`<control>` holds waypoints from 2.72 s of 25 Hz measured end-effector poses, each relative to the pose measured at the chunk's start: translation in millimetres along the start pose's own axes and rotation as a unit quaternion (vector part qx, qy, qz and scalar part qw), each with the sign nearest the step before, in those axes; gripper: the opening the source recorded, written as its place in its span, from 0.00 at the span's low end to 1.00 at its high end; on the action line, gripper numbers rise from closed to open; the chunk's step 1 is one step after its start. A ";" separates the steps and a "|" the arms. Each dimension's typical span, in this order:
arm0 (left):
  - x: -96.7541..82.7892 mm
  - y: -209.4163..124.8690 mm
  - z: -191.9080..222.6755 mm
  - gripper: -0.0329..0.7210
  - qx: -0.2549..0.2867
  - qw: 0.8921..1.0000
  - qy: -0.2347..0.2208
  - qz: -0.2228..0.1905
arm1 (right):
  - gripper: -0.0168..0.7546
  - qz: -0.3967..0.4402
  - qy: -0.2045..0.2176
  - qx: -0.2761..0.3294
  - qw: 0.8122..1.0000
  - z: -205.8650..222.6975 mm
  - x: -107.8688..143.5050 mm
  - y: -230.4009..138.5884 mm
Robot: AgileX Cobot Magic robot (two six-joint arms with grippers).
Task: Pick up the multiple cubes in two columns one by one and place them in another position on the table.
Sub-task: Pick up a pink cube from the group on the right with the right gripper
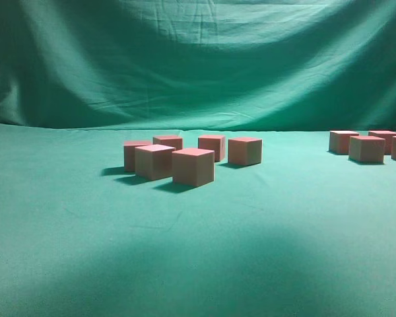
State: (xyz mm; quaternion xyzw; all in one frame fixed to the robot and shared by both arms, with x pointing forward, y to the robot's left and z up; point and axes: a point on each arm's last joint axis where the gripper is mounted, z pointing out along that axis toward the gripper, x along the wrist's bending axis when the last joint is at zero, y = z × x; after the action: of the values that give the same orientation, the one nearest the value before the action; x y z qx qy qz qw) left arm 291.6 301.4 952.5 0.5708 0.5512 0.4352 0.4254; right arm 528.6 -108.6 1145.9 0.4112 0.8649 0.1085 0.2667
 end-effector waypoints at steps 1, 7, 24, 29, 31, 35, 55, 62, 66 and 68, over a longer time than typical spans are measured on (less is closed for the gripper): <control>0.0 0.0 0.0 0.04 0.000 1.000 0.000 0.000 | 0.74 0.032 -0.007 0.010 0.999 4.1 -17.7 -6.0; 0.0 0.0 0.0 0.04 0.000 1.000 0.000 0.000 | 0.74 0.191 0.044 0.101 0.975 50.0 -76.3 -53.6; 0.0 0.0 0.0 0.04 0.000 1.000 0.000 0.000 | 0.74 0.244 0.103 0.069 0.962 156.5 -59.9 -82.8; 0.0 0.0 0.0 0.04 0.000 1.000 0.000 0.000 | 0.74 0.231 0.106 0.069 0.965 180.6 -55.2 -82.5; 0.0 0.0 0.0 0.04 0.000 1.000 0.000 0.000 | 0.74 0.226 0.106 0.069 0.966 189.2 -53.4 -82.9; 0.0 0.0 0.0 0.04 0.000 1.000 0.000 0.000 | 0.74 0.224 0.105 0.064 0.967 201.2 -51.4 -82.7; 0.0 0.0 0.0 0.04 0.000 1.000 0.000 0.000 | 0.41 0.229 0.108 0.068 0.965 238.0 -41.5 -87.6; 0.0 0.0 0.0 0.04 0.000 1.000 0.000 0.000 | 0.36 0.217 0.116 0.091 0.965 233.8 -44.5 -82.9; 0.0 0.0 0.0 0.04 0.000 1.000 0.000 0.000 | 0.36 0.212 0.127 0.110 0.963 211.5 -53.2 -67.8; 0.0 0.0 0.0 0.04 0.000 1.000 0.000 0.000 | 0.36 0.205 0.130 0.107 0.964 190.7 -55.3 -61.1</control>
State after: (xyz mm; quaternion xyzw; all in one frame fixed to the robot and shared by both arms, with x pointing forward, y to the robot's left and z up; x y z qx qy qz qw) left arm 291.6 301.4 952.5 0.5708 0.5512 0.4352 0.4254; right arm 622.5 -196.2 982.5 0.5885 0.7956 0.1206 0.0790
